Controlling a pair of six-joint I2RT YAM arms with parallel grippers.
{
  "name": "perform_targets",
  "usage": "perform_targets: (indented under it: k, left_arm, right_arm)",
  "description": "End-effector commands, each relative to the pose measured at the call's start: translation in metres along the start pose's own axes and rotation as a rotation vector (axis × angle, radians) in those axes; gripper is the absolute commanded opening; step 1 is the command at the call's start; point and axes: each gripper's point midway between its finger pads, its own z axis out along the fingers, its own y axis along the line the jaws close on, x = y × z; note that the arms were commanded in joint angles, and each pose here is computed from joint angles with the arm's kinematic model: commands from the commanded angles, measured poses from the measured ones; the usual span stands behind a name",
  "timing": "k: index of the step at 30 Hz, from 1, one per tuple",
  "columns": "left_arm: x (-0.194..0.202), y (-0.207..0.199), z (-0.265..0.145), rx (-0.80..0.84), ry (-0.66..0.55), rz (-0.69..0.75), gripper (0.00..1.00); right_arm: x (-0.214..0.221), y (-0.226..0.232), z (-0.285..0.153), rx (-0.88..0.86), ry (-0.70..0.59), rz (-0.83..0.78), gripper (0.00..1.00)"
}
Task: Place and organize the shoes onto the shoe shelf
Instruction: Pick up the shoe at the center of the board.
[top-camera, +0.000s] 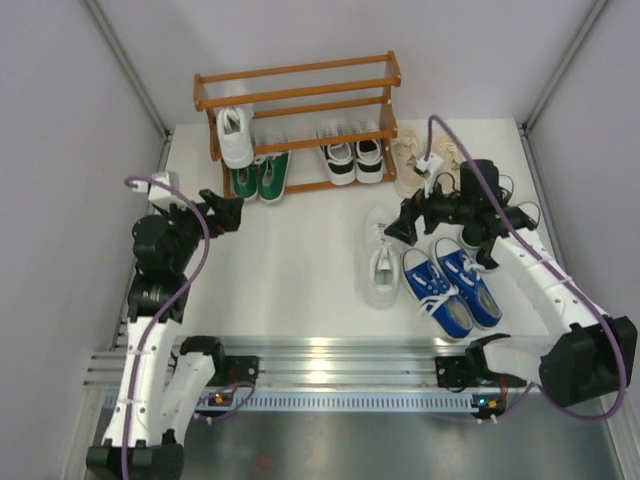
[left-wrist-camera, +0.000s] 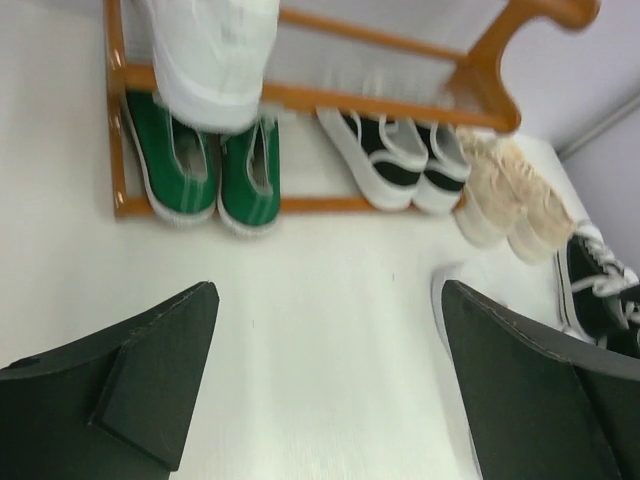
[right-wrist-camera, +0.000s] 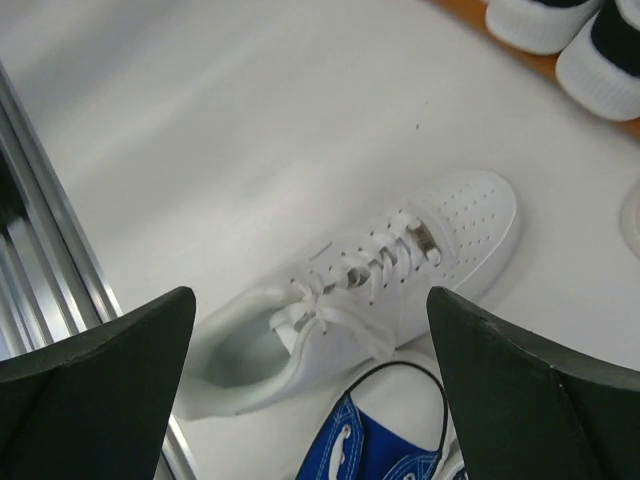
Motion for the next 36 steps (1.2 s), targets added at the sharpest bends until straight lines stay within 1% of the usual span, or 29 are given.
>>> perform_targets:
  k: [1, 2, 3, 4, 5, 6, 7, 8, 10, 13, 16, 18, 19, 21, 22, 24, 25, 27, 28, 30, 31, 33, 34, 35, 36]
  left_arm:
    - [0.059, -0.004, -0.038, 0.047, 0.153, -0.086, 0.98]
    - [0.070, -0.006, -0.045, 0.067, 0.180, -0.093, 0.98]
    - [0.076, -0.010, -0.051, 0.092, 0.190, -0.102, 0.98]
    - [0.079, -0.017, -0.058, 0.128, 0.184, -0.110, 0.98]
    - [0.094, -0.019, -0.062, 0.155, 0.221, -0.153, 0.98]
    - [0.102, -0.021, -0.064, 0.164, 0.241, -0.178, 0.98]
    - [0.112, -0.020, -0.066, 0.165, 0.260, -0.224, 0.98]
    - [0.115, -0.022, -0.068, 0.172, 0.269, -0.255, 0.98]
    - [0.118, -0.025, -0.070, 0.178, 0.281, -0.314, 0.98]
    - [0.128, -0.025, -0.069, 0.171, 0.316, -0.371, 0.96]
    - [0.146, -0.026, -0.067, 0.172, 0.400, -0.442, 0.94]
    - [0.159, -0.024, -0.066, 0.165, 0.460, -0.476, 0.93]
    - [0.162, -0.023, -0.065, 0.157, 0.470, -0.485, 0.93]
    - [0.164, -0.021, -0.063, 0.146, 0.471, -0.493, 0.92]
    - [0.165, -0.025, -0.064, 0.159, 0.471, -0.487, 0.92]
    - [0.168, -0.024, -0.061, 0.141, 0.473, -0.491, 0.92]
    - [0.172, -0.030, -0.062, 0.153, 0.489, -0.486, 0.92]
    - [0.175, -0.036, -0.058, 0.152, 0.488, -0.499, 0.91]
    - [0.182, -0.042, -0.056, 0.152, 0.499, -0.483, 0.91]
    - [0.187, -0.054, -0.048, 0.153, 0.500, -0.477, 0.91]
    - [0.193, -0.067, -0.047, 0.160, 0.498, -0.446, 0.90]
    - [0.203, -0.088, -0.038, 0.171, 0.511, -0.429, 0.88]
    - [0.211, -0.110, -0.044, 0.217, 0.541, -0.406, 0.87]
    - [0.204, -0.119, -0.035, 0.202, 0.497, -0.396, 0.87]
    - [0.211, -0.130, -0.025, 0.199, 0.500, -0.388, 0.85]
  right_arm:
    - [0.052, -0.004, -0.002, 0.107, 0.210, -0.179, 0.99]
    - [0.061, 0.005, 0.001, 0.087, 0.246, -0.196, 0.99]
    - [0.069, 0.004, 0.003, 0.102, 0.276, -0.207, 0.99]
    - [0.077, 0.005, 0.004, 0.104, 0.304, -0.216, 0.99]
    - [0.081, 0.010, 0.008, 0.101, 0.323, -0.242, 0.99]
    - [0.084, 0.005, 0.009, 0.140, 0.342, -0.256, 0.99]
    - [0.090, 0.006, 0.012, 0.142, 0.358, -0.266, 0.98]
    - [0.095, 0.003, 0.014, 0.155, 0.375, -0.266, 0.98]
    - [0.098, -0.003, 0.018, 0.183, 0.388, -0.262, 0.97]
    - [0.108, -0.004, 0.026, 0.175, 0.414, -0.246, 0.93]
    - [0.114, -0.007, 0.032, 0.174, 0.418, -0.231, 0.89]
    - [0.117, -0.008, 0.036, 0.169, 0.428, -0.219, 0.85]
    - [0.117, -0.007, 0.037, 0.169, 0.425, -0.210, 0.79]
    - [0.117, -0.003, 0.041, 0.143, 0.423, -0.192, 0.70]
    - [0.117, -0.002, 0.043, 0.133, 0.425, -0.187, 0.61]
    - [0.116, -0.001, 0.046, 0.115, 0.424, -0.171, 0.47]
    - [0.116, 0.000, 0.047, 0.111, 0.425, -0.168, 0.32]
    - [0.116, 0.001, 0.049, 0.103, 0.430, -0.155, 0.17]
    - [0.114, 0.000, 0.049, 0.106, 0.422, -0.150, 0.02]
    - [0.111, 0.002, 0.049, 0.098, 0.407, -0.142, 0.00]
    - [0.110, 0.002, 0.048, 0.096, 0.402, -0.138, 0.00]
    - [0.104, 0.003, 0.046, 0.095, 0.372, -0.133, 0.00]
    - [0.103, 0.003, 0.045, 0.098, 0.362, -0.130, 0.00]
    - [0.098, 0.005, 0.044, 0.091, 0.341, -0.132, 0.00]
    - [0.098, 0.004, 0.043, 0.090, 0.334, -0.125, 0.00]
